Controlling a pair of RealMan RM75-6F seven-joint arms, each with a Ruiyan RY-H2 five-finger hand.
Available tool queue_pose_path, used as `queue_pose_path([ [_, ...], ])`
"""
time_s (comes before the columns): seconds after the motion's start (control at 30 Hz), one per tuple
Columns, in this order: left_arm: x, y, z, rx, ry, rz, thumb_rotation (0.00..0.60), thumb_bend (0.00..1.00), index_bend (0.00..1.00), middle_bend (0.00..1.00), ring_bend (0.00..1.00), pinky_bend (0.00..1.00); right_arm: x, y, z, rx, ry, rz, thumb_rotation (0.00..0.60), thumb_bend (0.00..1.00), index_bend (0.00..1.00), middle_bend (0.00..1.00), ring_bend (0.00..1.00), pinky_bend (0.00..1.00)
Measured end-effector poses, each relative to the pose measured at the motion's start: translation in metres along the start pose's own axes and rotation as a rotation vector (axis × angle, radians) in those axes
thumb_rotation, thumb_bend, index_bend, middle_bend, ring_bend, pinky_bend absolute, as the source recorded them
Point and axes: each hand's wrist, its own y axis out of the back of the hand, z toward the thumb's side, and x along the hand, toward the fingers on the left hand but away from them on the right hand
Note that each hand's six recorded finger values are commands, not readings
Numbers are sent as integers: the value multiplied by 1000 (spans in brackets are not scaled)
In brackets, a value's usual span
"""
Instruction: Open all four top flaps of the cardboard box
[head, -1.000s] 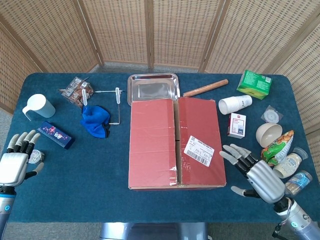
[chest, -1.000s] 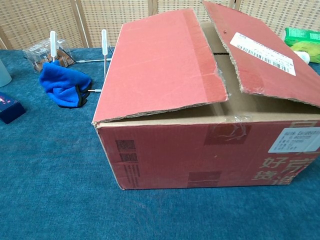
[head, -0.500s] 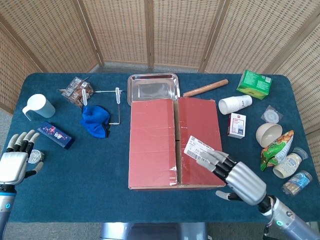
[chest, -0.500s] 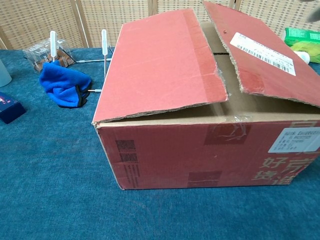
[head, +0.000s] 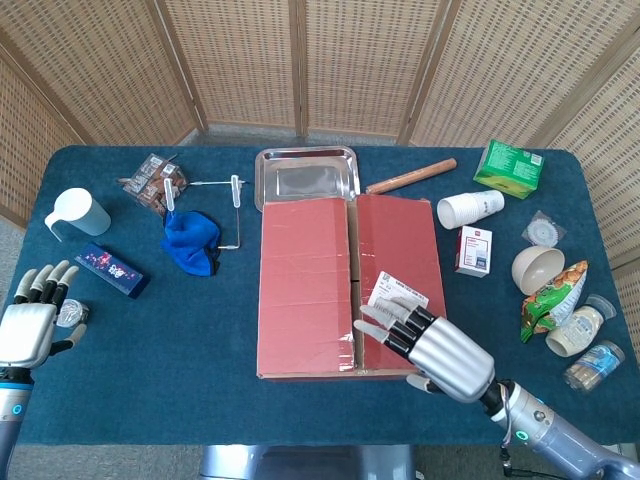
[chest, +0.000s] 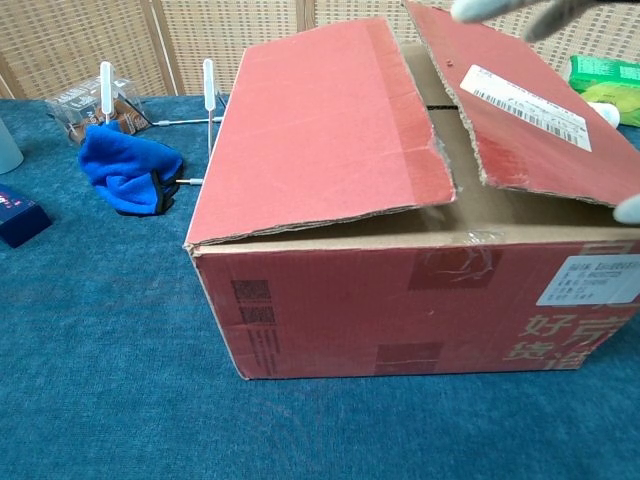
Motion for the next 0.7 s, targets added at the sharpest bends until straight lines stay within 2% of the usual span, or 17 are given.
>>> queue_pose_path([
  [0.2, 0, -1, 0, 1, 1, -1, 600, 64, 0, 0, 0, 0, -8, 1, 10, 4, -20, -30, 600, 59, 0, 0, 0, 179],
  [0.4, 0, 0, -1, 0, 3, 1, 600, 64, 0, 0, 0, 0, -11, -7, 17, -4, -25, -29, 600, 87, 0, 0, 0, 179],
  [0.7, 0, -1, -1, 1, 4, -1, 600, 64, 0, 0, 0, 0, -16, -13, 23, -6, -17, -54, 600, 203, 0, 0, 0, 177],
])
